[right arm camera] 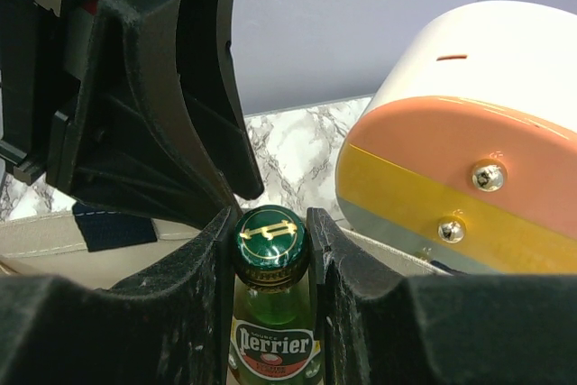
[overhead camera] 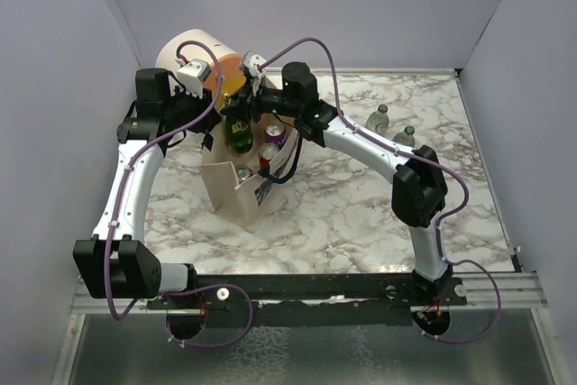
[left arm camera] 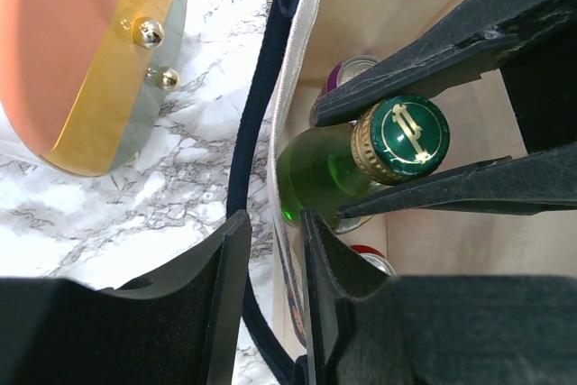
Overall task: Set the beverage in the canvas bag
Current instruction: Place the drink in the canvas bag.
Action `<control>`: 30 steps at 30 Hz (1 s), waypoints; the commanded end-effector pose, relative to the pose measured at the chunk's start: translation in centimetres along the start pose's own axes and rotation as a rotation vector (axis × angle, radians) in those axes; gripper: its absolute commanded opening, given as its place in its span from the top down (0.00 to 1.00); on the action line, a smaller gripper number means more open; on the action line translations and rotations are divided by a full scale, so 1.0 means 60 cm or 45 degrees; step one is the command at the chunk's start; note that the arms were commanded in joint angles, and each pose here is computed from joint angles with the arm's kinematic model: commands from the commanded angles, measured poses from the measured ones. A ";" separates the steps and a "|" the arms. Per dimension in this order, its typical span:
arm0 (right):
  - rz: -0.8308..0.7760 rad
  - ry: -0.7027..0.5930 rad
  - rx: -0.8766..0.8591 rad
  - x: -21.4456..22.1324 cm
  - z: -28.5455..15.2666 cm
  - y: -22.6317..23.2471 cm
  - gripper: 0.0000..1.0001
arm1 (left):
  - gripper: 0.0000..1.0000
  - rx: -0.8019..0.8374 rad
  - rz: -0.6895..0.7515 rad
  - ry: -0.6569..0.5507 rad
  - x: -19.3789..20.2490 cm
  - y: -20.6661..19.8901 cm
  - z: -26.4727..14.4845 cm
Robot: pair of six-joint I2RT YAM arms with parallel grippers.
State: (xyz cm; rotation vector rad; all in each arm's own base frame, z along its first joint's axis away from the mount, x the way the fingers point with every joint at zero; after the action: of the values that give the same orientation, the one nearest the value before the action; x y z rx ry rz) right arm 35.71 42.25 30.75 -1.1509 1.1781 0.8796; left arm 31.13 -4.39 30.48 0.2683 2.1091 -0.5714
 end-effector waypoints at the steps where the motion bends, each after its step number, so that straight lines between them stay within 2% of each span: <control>1: -0.173 -0.199 0.049 -0.068 0.005 -0.012 0.99 | 0.69 0.048 0.007 -0.036 -0.012 -0.003 -0.001; 13: -0.196 -0.118 0.034 -0.055 0.003 -0.017 0.99 | 0.75 0.159 -0.014 0.015 0.012 -0.016 0.000; 30: -0.201 -0.035 0.005 0.003 -0.003 -0.012 0.99 | 0.80 0.220 -0.044 0.041 0.029 -0.018 0.010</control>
State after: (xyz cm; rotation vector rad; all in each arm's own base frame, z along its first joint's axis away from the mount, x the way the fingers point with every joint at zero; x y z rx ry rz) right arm 36.11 41.78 27.55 -1.2556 1.2135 0.8004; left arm 30.45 -5.40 29.00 0.3213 2.1183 -0.7267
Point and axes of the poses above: each gripper's point midway between its finger pads, its own z axis out along the fingers, its own y axis along the line the jaws close on, x = y × z, the point moved 8 cm from there along -z, back along the fingers, and after that the axes turned 9 degrees about -z, right-handed, at the moved point
